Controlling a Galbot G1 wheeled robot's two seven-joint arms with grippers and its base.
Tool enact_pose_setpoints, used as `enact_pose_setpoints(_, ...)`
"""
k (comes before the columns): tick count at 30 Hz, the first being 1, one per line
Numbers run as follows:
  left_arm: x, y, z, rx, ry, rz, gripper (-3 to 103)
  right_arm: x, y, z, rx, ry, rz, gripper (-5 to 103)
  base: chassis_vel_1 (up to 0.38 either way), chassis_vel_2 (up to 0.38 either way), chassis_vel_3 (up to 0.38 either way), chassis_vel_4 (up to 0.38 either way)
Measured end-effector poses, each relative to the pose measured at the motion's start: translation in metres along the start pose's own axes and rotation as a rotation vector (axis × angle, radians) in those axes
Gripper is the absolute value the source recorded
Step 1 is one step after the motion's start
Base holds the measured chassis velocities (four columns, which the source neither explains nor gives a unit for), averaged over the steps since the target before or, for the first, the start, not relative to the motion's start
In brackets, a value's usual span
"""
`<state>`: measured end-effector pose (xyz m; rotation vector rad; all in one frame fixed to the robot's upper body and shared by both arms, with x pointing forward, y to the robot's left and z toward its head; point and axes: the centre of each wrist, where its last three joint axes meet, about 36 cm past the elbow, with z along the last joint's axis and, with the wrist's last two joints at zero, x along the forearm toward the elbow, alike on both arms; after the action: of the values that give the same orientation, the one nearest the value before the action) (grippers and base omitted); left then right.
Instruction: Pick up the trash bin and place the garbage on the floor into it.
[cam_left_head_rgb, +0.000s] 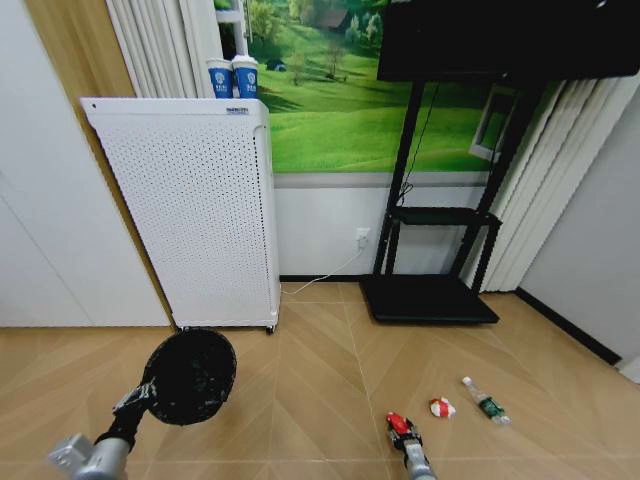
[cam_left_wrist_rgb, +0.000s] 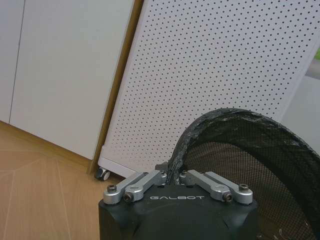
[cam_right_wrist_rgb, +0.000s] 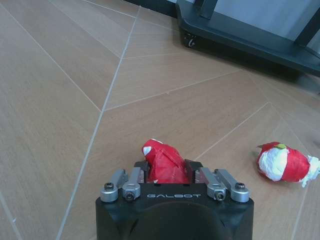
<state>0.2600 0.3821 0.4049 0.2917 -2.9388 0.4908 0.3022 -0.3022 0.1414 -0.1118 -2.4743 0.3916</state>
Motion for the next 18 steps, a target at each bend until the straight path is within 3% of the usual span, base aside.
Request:
enact_pose_setpoints(4,-0.002,0.0,0.0,-0.004,0.001,0.007,4,0.006,-0.002,0.0,-0.017,-0.025,0.004,33,0.0,0.0,0.0,0.0)
enact_pose_setpoints(9,-0.012,-0.006,0.003,-0.018,0.015,0.039,4,0.03,-0.002,-0.025,-0.104,-0.132,-0.014,20,0.0,0.0,0.0,0.0)
enact_pose_setpoints(18,-0.054,-0.022,0.024,-0.067,0.102,0.159,4,0.077,-0.005,-0.086,-0.161,-0.321,-0.112,18,0.0,0.0,0.0,0.0)
